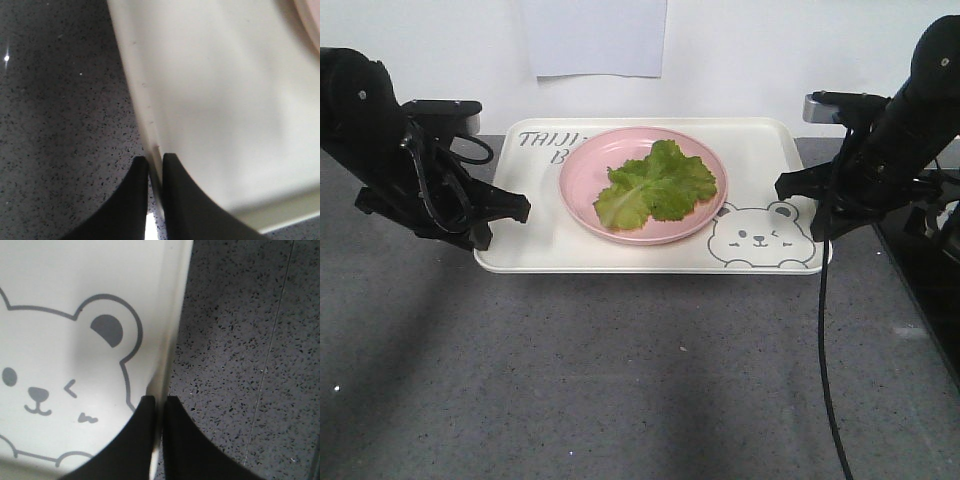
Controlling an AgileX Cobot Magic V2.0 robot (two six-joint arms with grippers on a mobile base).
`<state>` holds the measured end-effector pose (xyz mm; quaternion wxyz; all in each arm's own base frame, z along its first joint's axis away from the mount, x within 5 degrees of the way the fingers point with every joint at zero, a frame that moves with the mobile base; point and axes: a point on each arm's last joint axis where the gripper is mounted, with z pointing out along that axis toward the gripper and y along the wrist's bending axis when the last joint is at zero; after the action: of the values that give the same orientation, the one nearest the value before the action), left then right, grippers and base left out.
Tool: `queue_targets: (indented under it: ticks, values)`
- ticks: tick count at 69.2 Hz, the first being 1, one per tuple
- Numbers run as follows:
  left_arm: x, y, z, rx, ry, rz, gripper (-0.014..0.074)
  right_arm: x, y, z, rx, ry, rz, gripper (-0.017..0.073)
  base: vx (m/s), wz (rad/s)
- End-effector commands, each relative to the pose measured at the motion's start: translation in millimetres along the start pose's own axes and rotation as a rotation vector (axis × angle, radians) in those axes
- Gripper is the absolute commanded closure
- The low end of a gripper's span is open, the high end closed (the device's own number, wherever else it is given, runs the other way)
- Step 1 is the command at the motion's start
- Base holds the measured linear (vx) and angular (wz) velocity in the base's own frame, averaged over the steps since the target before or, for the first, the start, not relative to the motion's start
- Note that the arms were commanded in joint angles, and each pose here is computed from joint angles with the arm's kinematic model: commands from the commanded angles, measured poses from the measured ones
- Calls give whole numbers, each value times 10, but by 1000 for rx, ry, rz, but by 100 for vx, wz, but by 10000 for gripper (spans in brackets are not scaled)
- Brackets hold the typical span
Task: Transfer vegetables to tray and serve
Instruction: 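Hold the tray with both grippers as the base moves closer, then keep the tray level in both grippers over the counter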
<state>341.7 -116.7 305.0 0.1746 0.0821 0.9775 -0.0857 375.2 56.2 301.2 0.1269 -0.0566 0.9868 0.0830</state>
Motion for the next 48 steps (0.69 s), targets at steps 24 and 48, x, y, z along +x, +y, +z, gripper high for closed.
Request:
queue_targets:
  ticks: [24, 48]
  values:
    - [-76, -226, -338, 131, -153, 14, 600, -37, 207, -338, -110, -145, -32, 564, 3, 0]
    - [-76, -226, -338, 131, -153, 14, 600, -37, 207, -338, -110, -145, -32, 564, 3, 1]
